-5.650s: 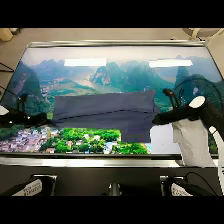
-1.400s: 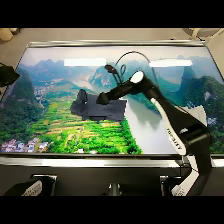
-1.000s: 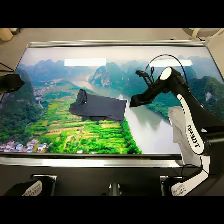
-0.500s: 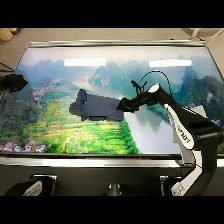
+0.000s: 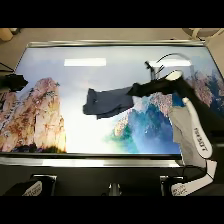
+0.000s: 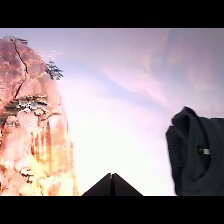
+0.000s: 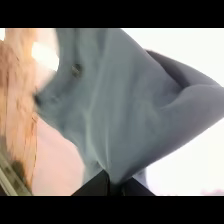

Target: Fold the shirts.

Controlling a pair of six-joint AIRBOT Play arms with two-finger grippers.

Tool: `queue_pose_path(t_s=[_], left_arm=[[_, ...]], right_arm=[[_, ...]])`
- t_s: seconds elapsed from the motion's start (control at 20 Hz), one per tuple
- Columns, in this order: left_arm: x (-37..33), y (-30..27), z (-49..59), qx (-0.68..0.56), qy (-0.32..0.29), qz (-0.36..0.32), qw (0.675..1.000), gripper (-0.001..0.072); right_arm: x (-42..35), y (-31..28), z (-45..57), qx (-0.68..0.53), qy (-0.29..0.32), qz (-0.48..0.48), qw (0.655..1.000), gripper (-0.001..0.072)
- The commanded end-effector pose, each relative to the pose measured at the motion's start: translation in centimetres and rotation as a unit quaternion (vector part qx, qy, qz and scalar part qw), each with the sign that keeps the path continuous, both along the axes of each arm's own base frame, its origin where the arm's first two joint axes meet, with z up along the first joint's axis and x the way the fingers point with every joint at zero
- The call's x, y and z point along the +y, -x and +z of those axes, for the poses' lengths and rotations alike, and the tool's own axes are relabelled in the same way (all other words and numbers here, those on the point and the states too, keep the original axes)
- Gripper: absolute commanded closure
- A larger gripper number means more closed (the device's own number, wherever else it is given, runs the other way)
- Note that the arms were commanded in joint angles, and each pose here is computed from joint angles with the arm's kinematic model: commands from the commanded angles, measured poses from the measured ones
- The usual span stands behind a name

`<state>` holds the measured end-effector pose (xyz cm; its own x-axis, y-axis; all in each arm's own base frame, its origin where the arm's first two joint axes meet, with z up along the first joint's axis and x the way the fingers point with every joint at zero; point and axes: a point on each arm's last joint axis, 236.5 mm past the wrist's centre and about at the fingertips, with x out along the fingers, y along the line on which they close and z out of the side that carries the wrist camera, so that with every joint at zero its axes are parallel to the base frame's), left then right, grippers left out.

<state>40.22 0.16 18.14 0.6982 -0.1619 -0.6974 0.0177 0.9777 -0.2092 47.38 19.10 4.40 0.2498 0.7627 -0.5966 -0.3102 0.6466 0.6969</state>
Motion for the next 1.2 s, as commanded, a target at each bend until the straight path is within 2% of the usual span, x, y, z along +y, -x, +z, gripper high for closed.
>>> queue_pose_path(t_s=[0.0, 0.3, 0.6, 0.75, 0.95, 1.15], left_arm=[[0.0, 0.0, 0.0, 0.0, -0.001, 0.0, 1.0, 0.0678], [0.0, 0.0, 0.0, 0.001, 0.0, -0.001, 1.0, 0.0678], [-0.9, 0.1, -0.5, 0.005, 0.003, -0.012, 1.0, 0.0678], [-1.9, 0.2, -1.4, 0.011, -0.004, -0.032, 0.999, 0.0678], [-2.9, 0.3, -1.7, 0.011, -0.006, -0.049, 0.999, 0.0678], [-3.0, 0.2, -1.7, 0.009, -0.008, -0.053, 0.999, 0.0678]], right_arm=[[-9.3, 1.3, 7.0, -0.041, 0.041, -0.045, 0.997, 0.0697], [-24.3, 7.8, 12.7, -0.051, 0.129, -0.17, 0.976, 0.0696], [-33.7, 14.1, 13.3, -0.002, 0.142, -0.278, 0.95, 0.0696], [-35.9, 16.9, 12.4, 0.038, 0.151, -0.304, 0.94, 0.0696], [-39.0, 23.1, 8.9, 0.16, 0.261, -0.324, 0.895, 0.0696], [-38.2, 29.0, 4.2, 0.257, 0.297, -0.324, 0.86, 0.0695]])
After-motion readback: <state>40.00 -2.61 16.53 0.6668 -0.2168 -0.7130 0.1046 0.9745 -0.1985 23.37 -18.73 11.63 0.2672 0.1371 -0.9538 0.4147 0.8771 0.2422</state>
